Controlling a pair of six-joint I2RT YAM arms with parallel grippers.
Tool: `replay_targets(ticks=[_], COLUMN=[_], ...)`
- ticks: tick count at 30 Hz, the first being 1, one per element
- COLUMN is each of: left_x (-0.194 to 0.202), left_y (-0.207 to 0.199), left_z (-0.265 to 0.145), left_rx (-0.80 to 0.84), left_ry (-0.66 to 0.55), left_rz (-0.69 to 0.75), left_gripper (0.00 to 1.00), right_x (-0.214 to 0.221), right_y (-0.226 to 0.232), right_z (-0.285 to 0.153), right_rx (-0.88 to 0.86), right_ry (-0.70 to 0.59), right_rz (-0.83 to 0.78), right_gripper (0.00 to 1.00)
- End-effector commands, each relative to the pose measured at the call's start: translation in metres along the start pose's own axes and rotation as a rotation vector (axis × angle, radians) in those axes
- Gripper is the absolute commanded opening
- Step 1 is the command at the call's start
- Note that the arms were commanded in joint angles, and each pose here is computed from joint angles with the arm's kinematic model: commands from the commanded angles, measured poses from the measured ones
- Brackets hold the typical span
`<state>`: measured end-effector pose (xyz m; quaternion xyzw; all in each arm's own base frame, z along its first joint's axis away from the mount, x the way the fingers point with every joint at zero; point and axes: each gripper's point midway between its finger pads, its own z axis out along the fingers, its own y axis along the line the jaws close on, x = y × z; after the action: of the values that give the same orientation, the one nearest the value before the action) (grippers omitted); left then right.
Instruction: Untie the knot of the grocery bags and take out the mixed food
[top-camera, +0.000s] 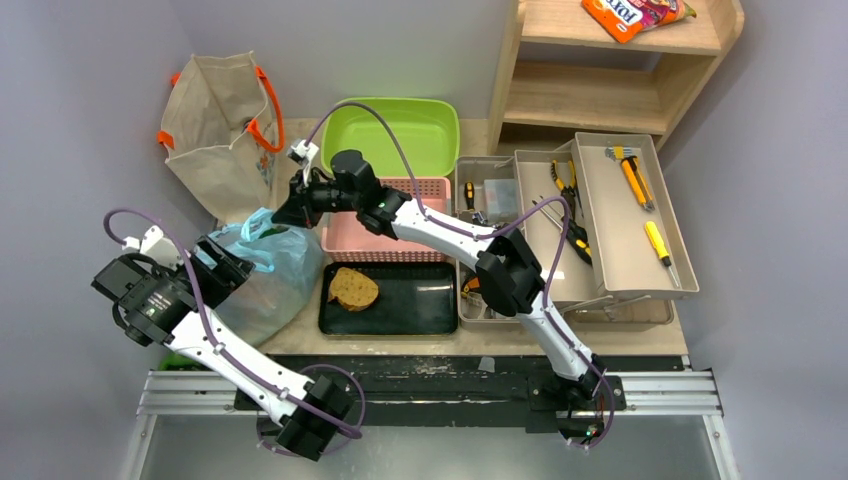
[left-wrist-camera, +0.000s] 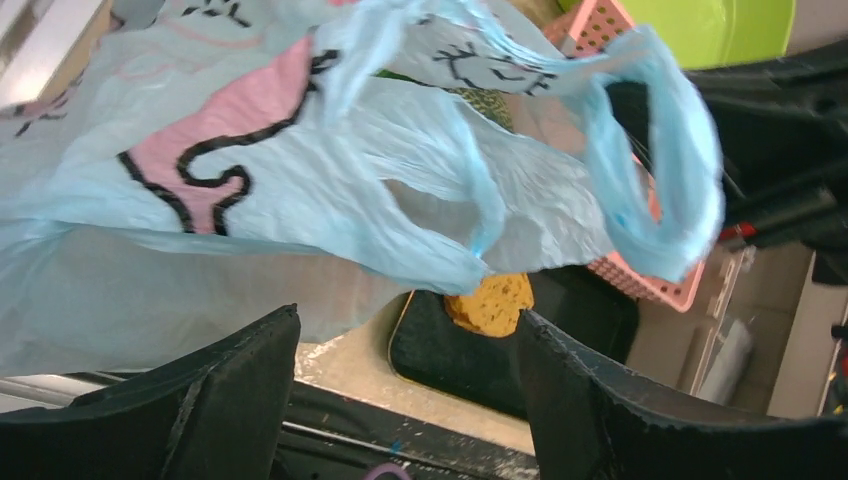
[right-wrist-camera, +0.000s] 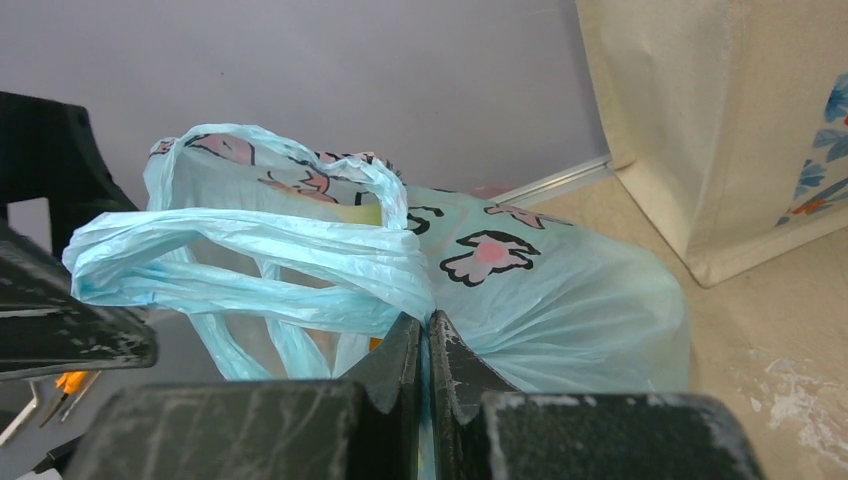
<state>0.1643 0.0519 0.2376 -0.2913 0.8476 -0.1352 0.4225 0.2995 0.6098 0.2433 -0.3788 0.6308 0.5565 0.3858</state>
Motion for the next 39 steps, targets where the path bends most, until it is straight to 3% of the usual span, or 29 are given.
replay_targets(ticks=[1, 3, 5, 10, 14, 22, 27, 30, 31, 37, 39], left_x=[-0.017, -0.039, -0.056, -0.100, -0.118, -0.125, -0.093, -0.069, -0.063, -0.046, -0.048], left_y=[0.013, 0.013, 0.006, -0.049, -0.081, -0.060, -0.028, -0.012, -0.011, -0.028, -0.033], left_z=[0.014, 0.019, 0.019, -0.031, -0.061, -0.051, -0.035, -0.029, -0.029, -0.035, -0.037], left_rx=[-0.045, -0.008, 0.036, 0.141, 0.197, 0.156, 0.118, 0.120, 0.133, 0.238, 0.254], left_ry=[-0.092, -0.174, -0.228, -0.330, -0.341, -0.224, -0.080, 0.003, 0.015, 0.032, 0.027], left_rz=[-0.166, -0.157, -0.144, 0.078, 0.202, 0.289, 0.471, 0.511, 0.509, 0.517, 0.512], left_gripper=[0.77, 0.75, 0.68, 0.26, 0.01, 0.00, 0.00, 0.00, 0.00, 0.00, 0.00], right_x=[-0.050, -0.049, -0.049, -0.062, -0.076, -0.077, -0.091, -0.100, -0.102, -0.103, -0.106], right_y=[0.031, 0.031, 0.031, 0.011, -0.008, -0.012, -0.009, -0.006, -0.005, -0.012, -0.016], right_z=[-0.015, -0.016, -0.016, -0.020, -0.024, -0.031, -0.043, -0.048, -0.049, -0.060, -0.066], right_rx=[-0.055, -0.057, -0.055, 0.034, 0.097, 0.082, 0.086, 0.103, 0.104, 0.222, 0.283], right_ry=[-0.088, -0.086, -0.086, -0.129, -0.189, -0.186, -0.198, -0.196, -0.192, -0.182, -0.198], right_rz=[-0.054, -0.053, -0.053, -0.040, 0.016, 0.050, 0.009, -0.039, -0.055, -0.119, -0.156], right_gripper=[0.00, 0.00, 0.00, 0.00, 0.00, 0.00, 0.00, 0.02, 0.09, 0.81, 0.86])
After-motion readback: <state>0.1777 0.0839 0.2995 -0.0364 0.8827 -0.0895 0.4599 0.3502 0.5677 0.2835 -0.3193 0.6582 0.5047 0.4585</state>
